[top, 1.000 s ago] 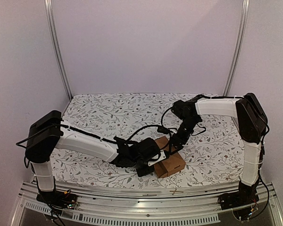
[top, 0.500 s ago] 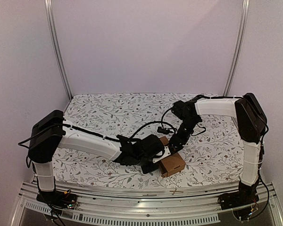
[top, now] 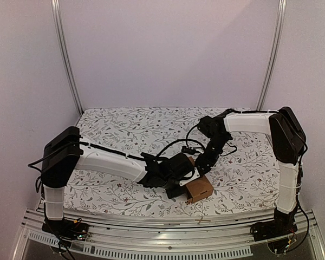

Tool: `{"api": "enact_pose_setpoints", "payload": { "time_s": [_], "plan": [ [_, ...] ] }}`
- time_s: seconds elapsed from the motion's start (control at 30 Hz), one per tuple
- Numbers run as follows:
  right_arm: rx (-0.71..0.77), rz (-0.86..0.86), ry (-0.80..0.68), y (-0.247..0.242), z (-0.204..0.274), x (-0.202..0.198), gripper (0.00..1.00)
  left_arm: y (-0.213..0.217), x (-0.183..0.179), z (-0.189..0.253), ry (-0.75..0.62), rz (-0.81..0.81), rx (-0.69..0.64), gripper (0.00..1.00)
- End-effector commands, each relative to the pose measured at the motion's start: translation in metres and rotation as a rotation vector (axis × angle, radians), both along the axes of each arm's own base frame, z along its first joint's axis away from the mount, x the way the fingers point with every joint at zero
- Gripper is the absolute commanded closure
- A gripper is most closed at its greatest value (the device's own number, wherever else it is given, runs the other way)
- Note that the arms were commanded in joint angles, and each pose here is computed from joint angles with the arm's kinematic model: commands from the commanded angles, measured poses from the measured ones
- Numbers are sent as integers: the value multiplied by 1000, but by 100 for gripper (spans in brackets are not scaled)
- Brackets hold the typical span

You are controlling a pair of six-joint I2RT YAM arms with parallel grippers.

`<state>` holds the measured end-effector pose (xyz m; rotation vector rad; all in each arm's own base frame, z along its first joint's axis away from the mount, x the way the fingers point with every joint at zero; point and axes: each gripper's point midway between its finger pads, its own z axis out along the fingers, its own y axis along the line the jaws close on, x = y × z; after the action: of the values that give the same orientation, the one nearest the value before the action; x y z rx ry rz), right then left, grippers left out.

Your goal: Fold the paper box

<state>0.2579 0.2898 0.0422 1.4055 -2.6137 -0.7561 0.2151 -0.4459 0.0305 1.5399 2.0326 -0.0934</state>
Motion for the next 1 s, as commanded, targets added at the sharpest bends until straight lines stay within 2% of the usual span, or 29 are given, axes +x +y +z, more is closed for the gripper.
{"api": "enact_pose_setpoints", "payload": {
  "time_s": [0.0,0.17,0.37,0.97],
  "plan": [
    [-70,17,64,0,-40,-16,41,-52,25,50,-45,-3,-250,88],
    [-38,-53,83,-4,-33,-3,41,-44,21,47,-3,-15,-219,88],
    [-49,-60,94,-9,-38,-3,41,-44,-6,33,99,-58,-215,88],
    [-73,-84,113,-13,-49,-1,41,-41,-74,16,161,-206,-145,88]
  ]
}}
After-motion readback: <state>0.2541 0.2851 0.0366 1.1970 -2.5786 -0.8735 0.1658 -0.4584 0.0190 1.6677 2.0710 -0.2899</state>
